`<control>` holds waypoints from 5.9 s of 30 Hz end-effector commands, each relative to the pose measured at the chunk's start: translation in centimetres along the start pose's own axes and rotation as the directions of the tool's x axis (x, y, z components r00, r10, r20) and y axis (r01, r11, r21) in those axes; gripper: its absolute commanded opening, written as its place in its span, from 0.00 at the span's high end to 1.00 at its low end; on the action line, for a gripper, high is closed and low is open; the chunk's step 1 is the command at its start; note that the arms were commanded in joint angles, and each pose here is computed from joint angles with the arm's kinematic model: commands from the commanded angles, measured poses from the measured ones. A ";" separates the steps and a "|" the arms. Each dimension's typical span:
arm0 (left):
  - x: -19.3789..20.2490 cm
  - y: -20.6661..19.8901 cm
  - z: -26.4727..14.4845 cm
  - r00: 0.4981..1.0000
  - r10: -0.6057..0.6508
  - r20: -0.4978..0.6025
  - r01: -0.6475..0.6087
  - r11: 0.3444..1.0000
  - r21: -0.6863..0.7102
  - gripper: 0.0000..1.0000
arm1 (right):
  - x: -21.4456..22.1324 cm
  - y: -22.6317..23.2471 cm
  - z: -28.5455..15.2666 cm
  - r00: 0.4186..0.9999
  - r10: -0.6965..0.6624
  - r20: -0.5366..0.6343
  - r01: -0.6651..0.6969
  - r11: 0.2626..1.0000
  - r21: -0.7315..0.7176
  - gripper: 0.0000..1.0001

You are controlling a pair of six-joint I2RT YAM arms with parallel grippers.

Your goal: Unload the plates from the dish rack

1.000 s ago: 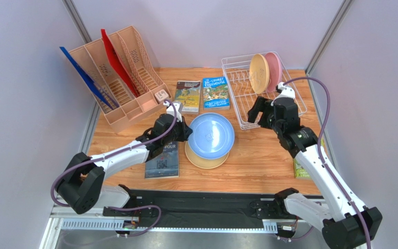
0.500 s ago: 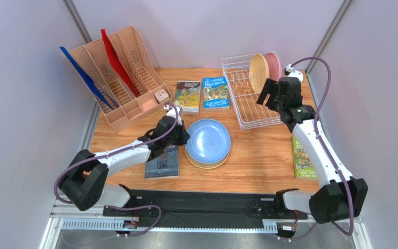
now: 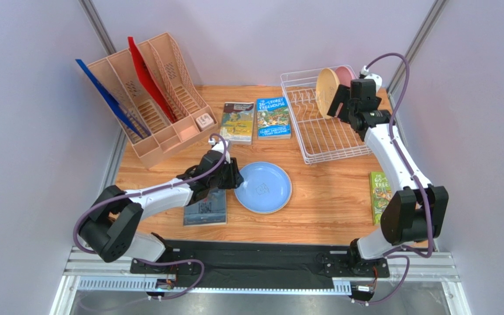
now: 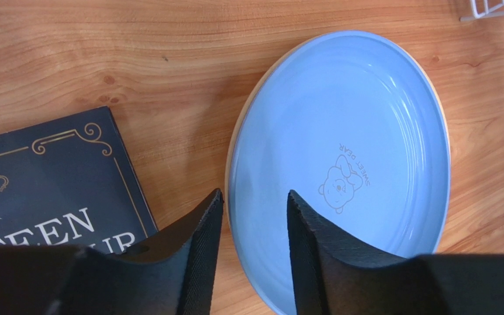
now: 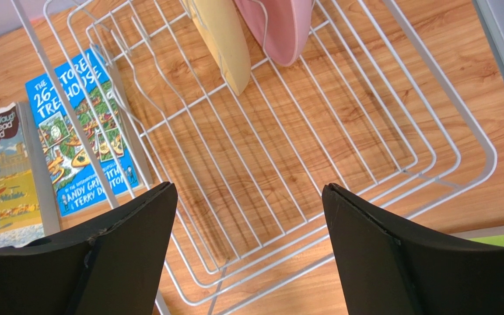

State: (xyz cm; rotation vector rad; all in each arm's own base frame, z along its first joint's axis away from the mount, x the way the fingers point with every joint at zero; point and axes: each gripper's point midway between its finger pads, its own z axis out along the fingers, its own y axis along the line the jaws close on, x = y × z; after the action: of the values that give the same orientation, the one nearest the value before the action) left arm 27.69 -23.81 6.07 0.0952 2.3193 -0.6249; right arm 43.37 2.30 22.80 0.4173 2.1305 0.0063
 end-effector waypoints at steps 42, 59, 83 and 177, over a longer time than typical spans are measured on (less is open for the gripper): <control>-7.7 -1.5 -5.8 0.945 0.124 0.302 -0.130 0.992 -0.001 0.28 | -11.6 3.1 7.2 0.808 -0.530 0.256 0.296 0.742 0.602 1.00; -7.7 -4.0 -6.2 0.952 0.108 0.286 -0.148 0.982 0.121 0.23 | -7.4 2.8 -5.4 0.932 -0.249 0.265 0.200 0.959 0.199 1.00; -9.2 -10.8 -5.8 0.961 -0.025 0.275 -0.102 0.894 0.437 0.22 | 12.8 10.7 -16.4 0.971 0.029 -0.236 -0.196 0.662 -0.723 1.00; -17.8 -14.5 -1.8 0.932 0.194 0.307 -0.288 0.909 0.301 0.24 | -15.2 -5.1 1.2 0.840 -0.360 0.407 0.022 0.770 0.637 1.00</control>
State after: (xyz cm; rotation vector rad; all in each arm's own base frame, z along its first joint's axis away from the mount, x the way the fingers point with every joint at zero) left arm 35.62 -32.36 23.70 0.3953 1.9204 -0.8028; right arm 53.97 -5.74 25.46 0.3087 1.7861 -0.8855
